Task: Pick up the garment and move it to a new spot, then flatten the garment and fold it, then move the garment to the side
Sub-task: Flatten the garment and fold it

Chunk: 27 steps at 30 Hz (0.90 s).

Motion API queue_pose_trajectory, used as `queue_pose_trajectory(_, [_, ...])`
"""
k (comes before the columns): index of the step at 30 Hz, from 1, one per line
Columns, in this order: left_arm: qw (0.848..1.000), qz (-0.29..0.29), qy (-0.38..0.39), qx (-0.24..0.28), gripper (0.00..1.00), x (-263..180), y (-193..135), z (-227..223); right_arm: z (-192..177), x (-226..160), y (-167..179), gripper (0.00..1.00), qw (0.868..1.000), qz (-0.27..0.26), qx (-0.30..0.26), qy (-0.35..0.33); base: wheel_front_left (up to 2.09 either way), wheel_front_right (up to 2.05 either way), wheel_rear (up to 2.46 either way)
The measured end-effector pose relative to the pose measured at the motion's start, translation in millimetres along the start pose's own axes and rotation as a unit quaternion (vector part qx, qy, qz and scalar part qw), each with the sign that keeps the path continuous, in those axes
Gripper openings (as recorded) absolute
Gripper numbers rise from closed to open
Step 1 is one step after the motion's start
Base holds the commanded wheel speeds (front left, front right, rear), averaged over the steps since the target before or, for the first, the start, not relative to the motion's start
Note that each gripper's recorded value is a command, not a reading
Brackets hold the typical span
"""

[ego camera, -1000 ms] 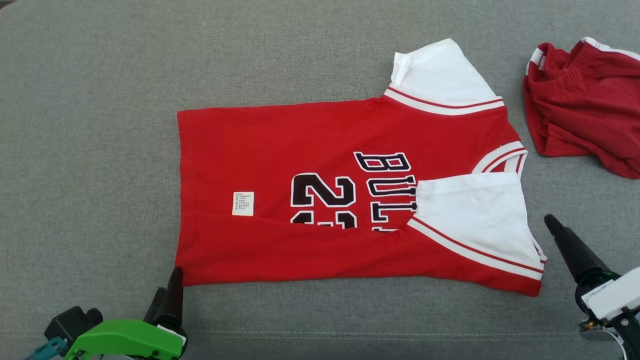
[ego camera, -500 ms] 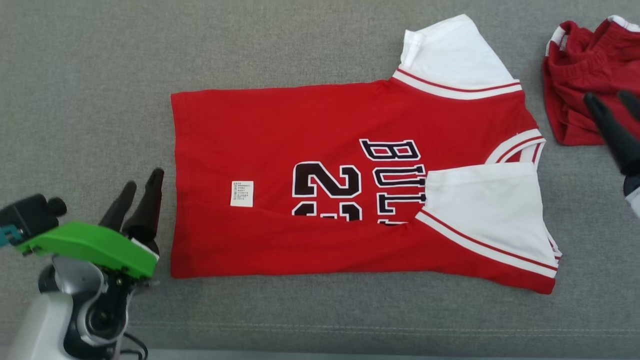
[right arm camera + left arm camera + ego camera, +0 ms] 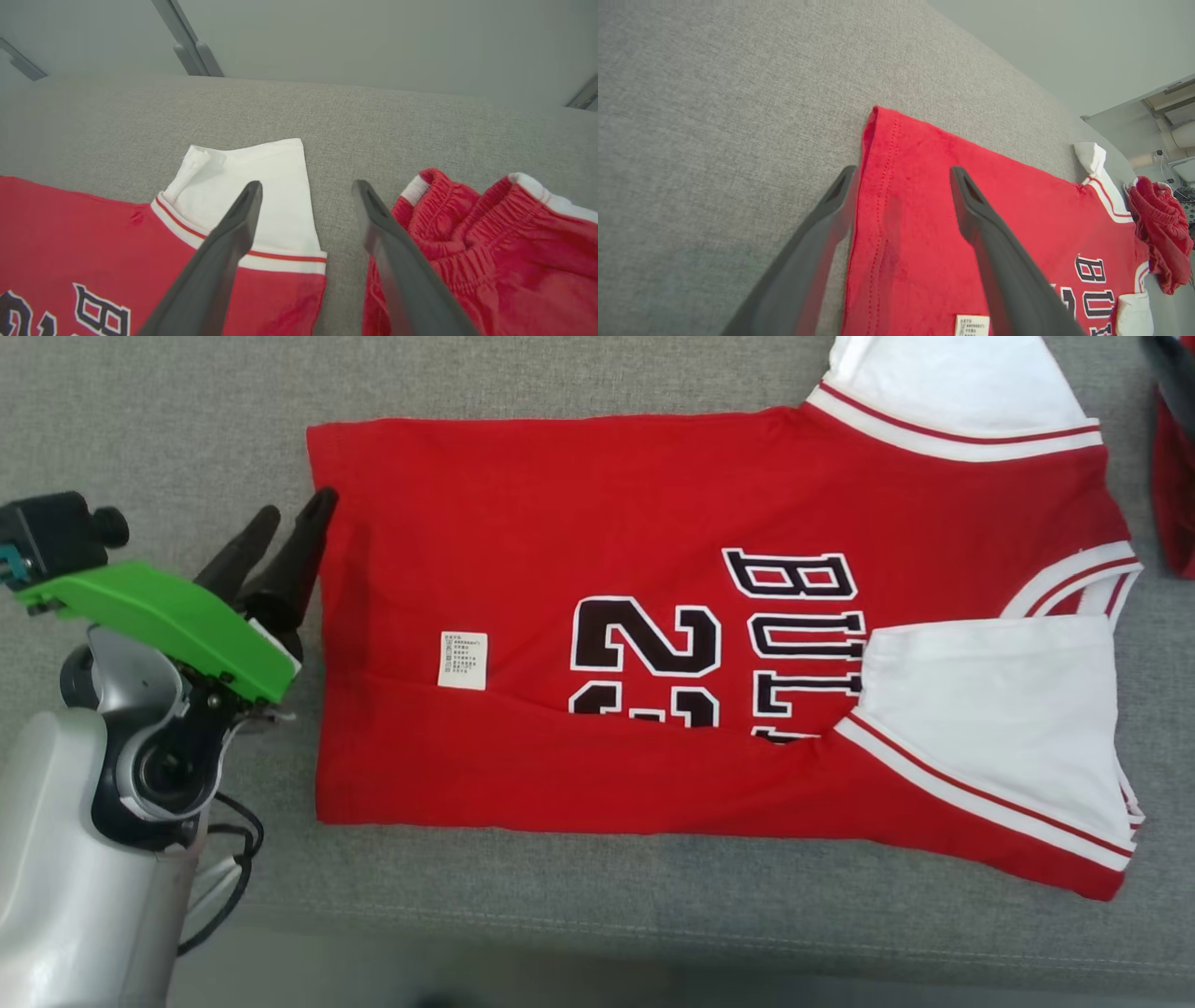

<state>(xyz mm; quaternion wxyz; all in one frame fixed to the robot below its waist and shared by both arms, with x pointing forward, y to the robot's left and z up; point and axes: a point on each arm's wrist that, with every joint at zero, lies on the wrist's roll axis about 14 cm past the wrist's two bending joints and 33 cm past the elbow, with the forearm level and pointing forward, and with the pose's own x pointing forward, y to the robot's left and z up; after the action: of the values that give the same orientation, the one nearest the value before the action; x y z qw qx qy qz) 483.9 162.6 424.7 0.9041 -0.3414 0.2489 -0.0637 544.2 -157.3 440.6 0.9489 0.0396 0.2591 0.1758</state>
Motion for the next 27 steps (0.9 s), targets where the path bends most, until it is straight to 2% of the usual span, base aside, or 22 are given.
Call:
queue_pose_trajectory(4, [1.000, 0.001, 0.004, 0.010, 1.00, 15, 7, 7, -6, 30, 4, 1.00, 1.000, 0.006, -0.003, 0.018, 0.00, 0.00, 0.00])
queue_pose_trajectory(9, [1.000, 0.005, 0.012, 0.015, 1.00, 29, 17, 10, -32, 63, 15, 1.00, 0.998, 0.017, 0.003, 0.060, 0.00, 0.00, 0.00])
queue_pose_trajectory(16, [1.000, 0.018, 0.020, 0.010, 1.00, 34, 31, 5, -48, 93, 36, 1.00, 0.995, 0.041, 0.010, 0.093, 0.00, 0.00, 0.00])
queue_pose_trajectory(27, [0.999, 0.024, 0.010, -0.024, 1.00, 35, 47, 4, -33, 121, 27, 1.00, 0.996, 0.026, 0.001, 0.087, 0.00, 0.00, 0.00])
